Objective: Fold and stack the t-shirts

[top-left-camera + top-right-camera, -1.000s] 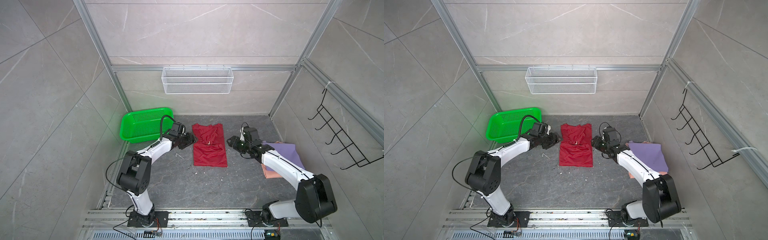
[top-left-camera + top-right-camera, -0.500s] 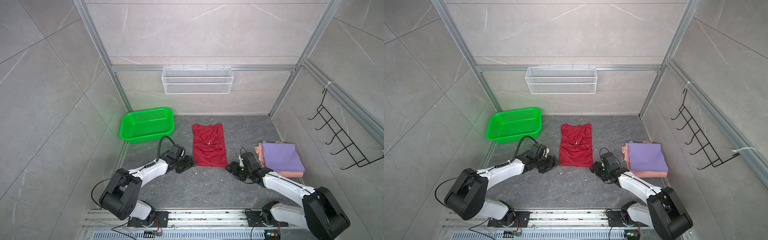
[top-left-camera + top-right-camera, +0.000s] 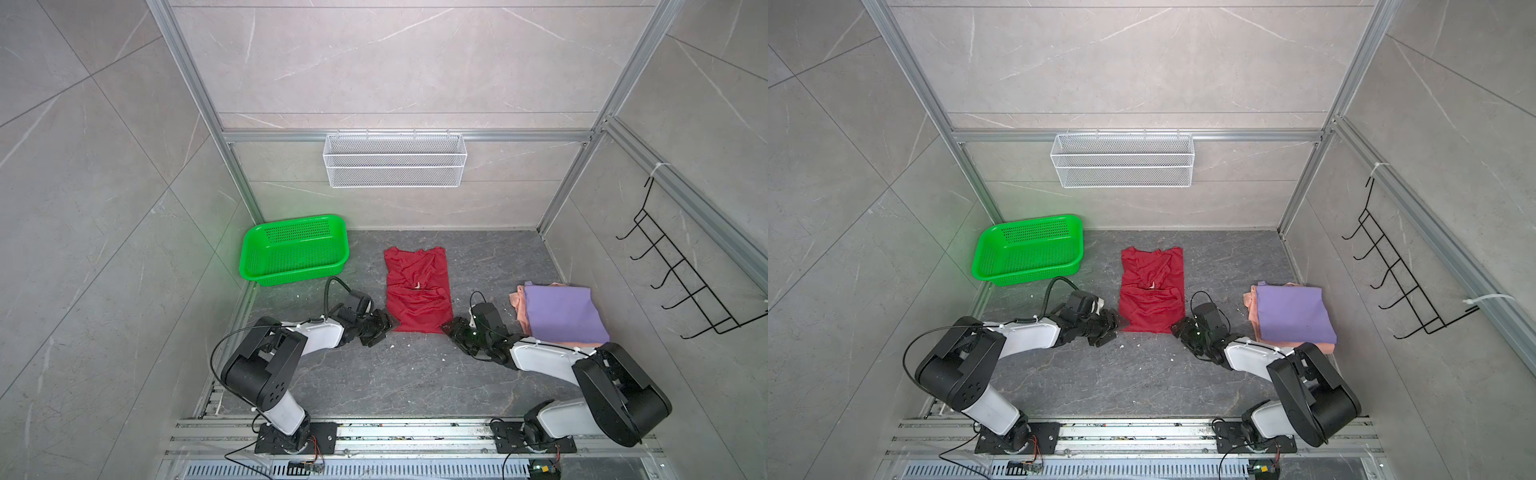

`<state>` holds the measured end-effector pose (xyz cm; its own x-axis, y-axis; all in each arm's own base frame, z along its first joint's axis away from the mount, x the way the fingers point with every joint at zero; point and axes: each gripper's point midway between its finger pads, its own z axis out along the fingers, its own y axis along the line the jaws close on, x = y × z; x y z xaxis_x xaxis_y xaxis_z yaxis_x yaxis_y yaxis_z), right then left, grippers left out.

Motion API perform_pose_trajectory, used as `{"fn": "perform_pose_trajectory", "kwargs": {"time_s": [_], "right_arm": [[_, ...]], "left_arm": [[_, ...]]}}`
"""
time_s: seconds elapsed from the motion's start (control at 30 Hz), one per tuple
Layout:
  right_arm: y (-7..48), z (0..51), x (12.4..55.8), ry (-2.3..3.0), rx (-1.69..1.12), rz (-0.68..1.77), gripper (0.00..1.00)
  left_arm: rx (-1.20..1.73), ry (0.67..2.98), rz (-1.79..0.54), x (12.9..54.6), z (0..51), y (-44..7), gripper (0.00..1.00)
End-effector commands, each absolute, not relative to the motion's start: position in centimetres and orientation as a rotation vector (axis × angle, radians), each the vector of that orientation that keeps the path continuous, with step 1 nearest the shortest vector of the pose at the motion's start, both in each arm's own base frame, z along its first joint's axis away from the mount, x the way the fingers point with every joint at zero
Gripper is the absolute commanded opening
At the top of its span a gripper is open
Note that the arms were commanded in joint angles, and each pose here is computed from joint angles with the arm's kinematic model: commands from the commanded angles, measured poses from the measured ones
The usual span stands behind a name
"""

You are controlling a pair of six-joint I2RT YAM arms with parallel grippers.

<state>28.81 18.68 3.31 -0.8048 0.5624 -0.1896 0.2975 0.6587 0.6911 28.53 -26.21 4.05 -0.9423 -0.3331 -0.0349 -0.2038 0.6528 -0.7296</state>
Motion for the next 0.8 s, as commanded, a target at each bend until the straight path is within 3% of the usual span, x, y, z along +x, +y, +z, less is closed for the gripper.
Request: {"fn": "perform_pose_trajectory", "kwargs": {"time_s": [0.0, 0.07, 0.17, 0.23, 0.3, 0.4, 0.53, 0.77], "right_arm": [[17.4, 0.3, 28.2, 2.545, 0.765, 0.810, 0.59], [17.5, 0.1, 28.7, 2.540, 0.762, 0.800, 0.53], [17.8, 0.0, 29.5, 2.546, 0.747, 0.788, 0.27], [18.0, 0.1, 29.7, 2.555, 0.735, 0.784, 0.13], [18.0, 0.3, 29.7, 2.562, 0.717, 0.777, 0.06], [17.9, 0.8, 28.9, 2.575, 0.682, 0.778, 0.00], [17.8, 1.4, 26.7, 2.626, 0.600, 0.763, 0.00], [18.1, 2.1, 20.3, 2.727, 0.436, 0.690, 0.00]], "left_arm": [[-0.495, 2.749, -1.132, 28.3, 2.1, -26.2, 0.67], [-0.496, 2.756, -1.119, 28.6, 1.6, -26.3, 0.61], [-0.486, 2.758, -1.111, 29.0, 1.3, -26.4, 0.42], [-0.476, 2.751, -1.101, 29.3, 1.4, -26.5, 0.21], [-0.471, 2.744, -1.088, 29.4, 1.6, -26.3, 0.01], [-0.454, 2.731, -1.090, 29.2, 2.2, -26.1, 0.00], [-0.440, 2.734, -1.108, 27.4, 3.1, -25.6, 0.00], [-0.363, 2.826, -1.018, 20.5, 3.8, -24.9, 0.00]]}}
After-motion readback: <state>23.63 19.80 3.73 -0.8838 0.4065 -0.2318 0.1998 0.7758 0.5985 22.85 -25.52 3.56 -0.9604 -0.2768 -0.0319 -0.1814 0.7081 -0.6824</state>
